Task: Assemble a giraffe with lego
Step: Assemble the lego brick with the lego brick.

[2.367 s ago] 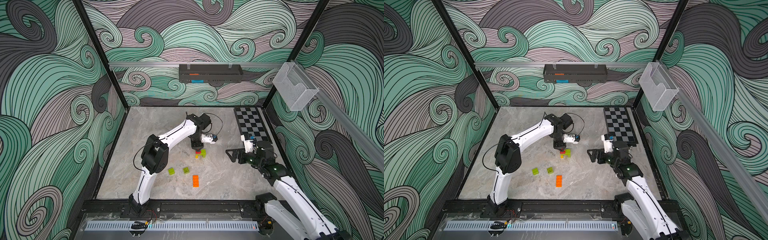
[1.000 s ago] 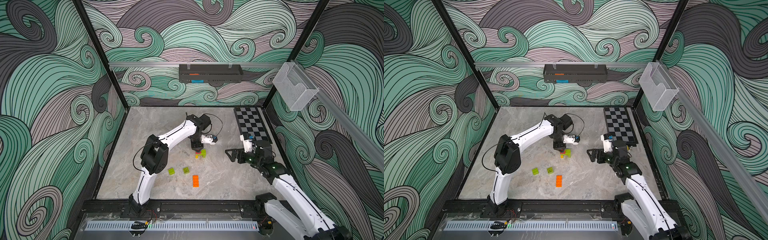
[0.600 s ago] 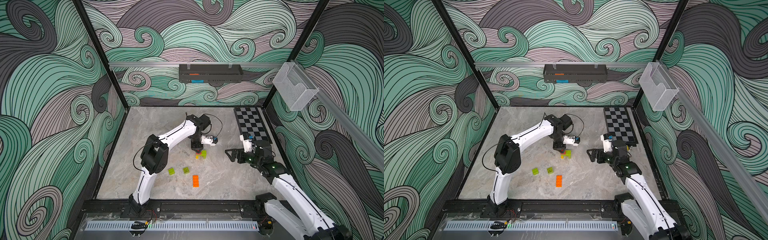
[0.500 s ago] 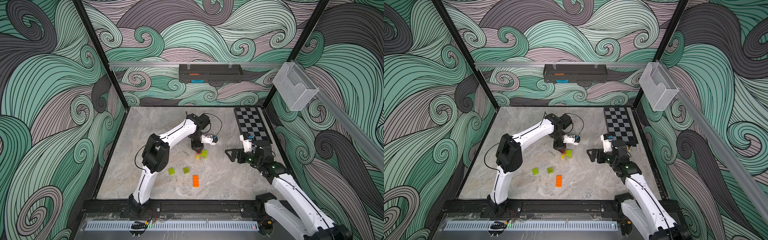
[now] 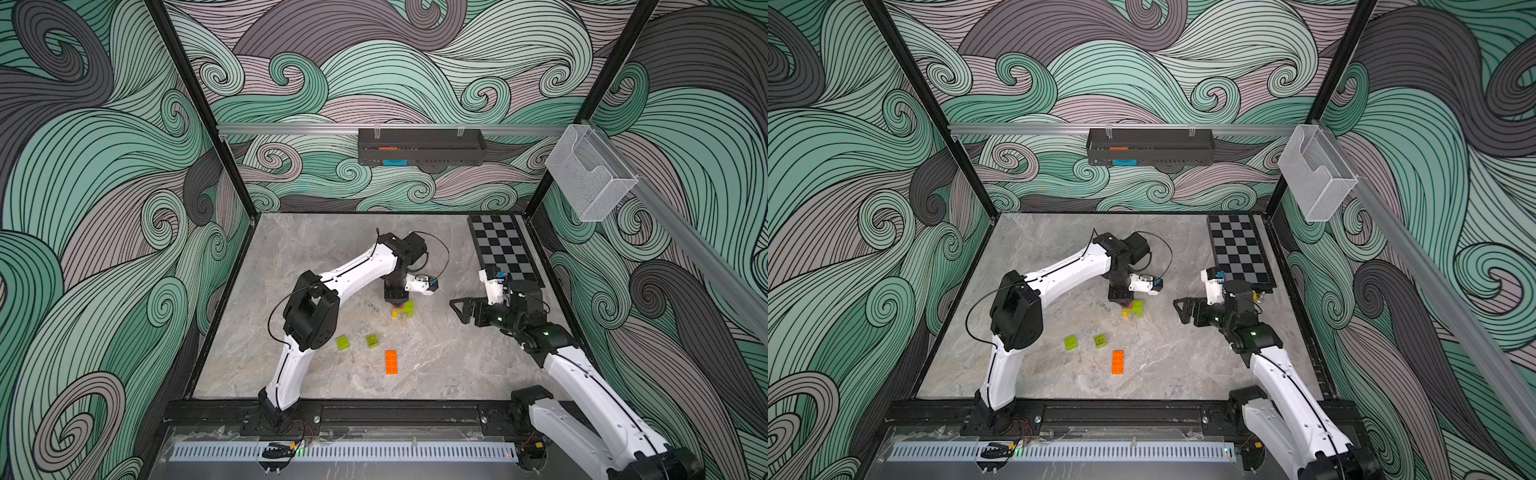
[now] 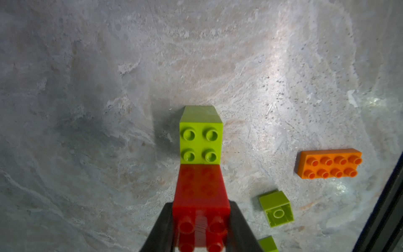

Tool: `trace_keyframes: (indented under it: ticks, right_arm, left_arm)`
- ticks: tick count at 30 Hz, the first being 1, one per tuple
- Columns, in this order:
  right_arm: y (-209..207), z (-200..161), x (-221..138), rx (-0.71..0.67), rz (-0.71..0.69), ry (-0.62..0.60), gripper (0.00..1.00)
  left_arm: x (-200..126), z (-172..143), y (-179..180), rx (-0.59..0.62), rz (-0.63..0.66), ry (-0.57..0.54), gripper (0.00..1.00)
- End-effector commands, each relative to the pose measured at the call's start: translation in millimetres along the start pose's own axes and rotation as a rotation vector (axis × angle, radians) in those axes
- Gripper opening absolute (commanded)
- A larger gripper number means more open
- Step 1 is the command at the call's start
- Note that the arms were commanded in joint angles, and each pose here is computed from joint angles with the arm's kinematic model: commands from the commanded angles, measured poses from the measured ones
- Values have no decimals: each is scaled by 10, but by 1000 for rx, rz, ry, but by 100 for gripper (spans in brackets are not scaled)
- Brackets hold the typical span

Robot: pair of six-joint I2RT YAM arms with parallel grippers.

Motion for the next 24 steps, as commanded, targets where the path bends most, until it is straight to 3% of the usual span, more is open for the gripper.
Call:
trace_keyframes:
  ticks: [1, 9, 12, 14, 17, 20, 24]
  right_arm:
    - [4, 8, 1, -6, 14, -3, 99]
    - [7, 0, -10, -6, 18, -6, 99]
    - [12, 2, -15, -9, 21, -7, 99]
    - [20, 7, -22, -9, 25, -8, 99]
    - [50, 20, -46, -10, 41, -9, 99]
    - [94, 39, -92, -7, 44, -11, 99]
    - [218, 5, -148, 4, 32, 18, 99]
  left_arm:
    - [644, -64, -27, 30, -87, 172, 0]
    - [791, -73, -37, 17, -175, 200, 2]
    - [639, -57, -3, 12, -144, 167, 24]
    - [455, -37, 46, 8, -94, 136, 47]
    - [76, 1, 119, -1, 9, 77, 67]
    - [-379, 0, 151, -26, 123, 8, 80]
    - [-984, -115, 98, -81, 256, -88, 89]
Point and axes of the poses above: each gripper's point midway between its finger pads, its own x axis out along the fingers, its own y axis along the line the jaws close on, z = x × y, the point moved 10 cm from there along -x, back along the fingers, and after that the axes turned 14 degrees about x, right-handed, at the moved point
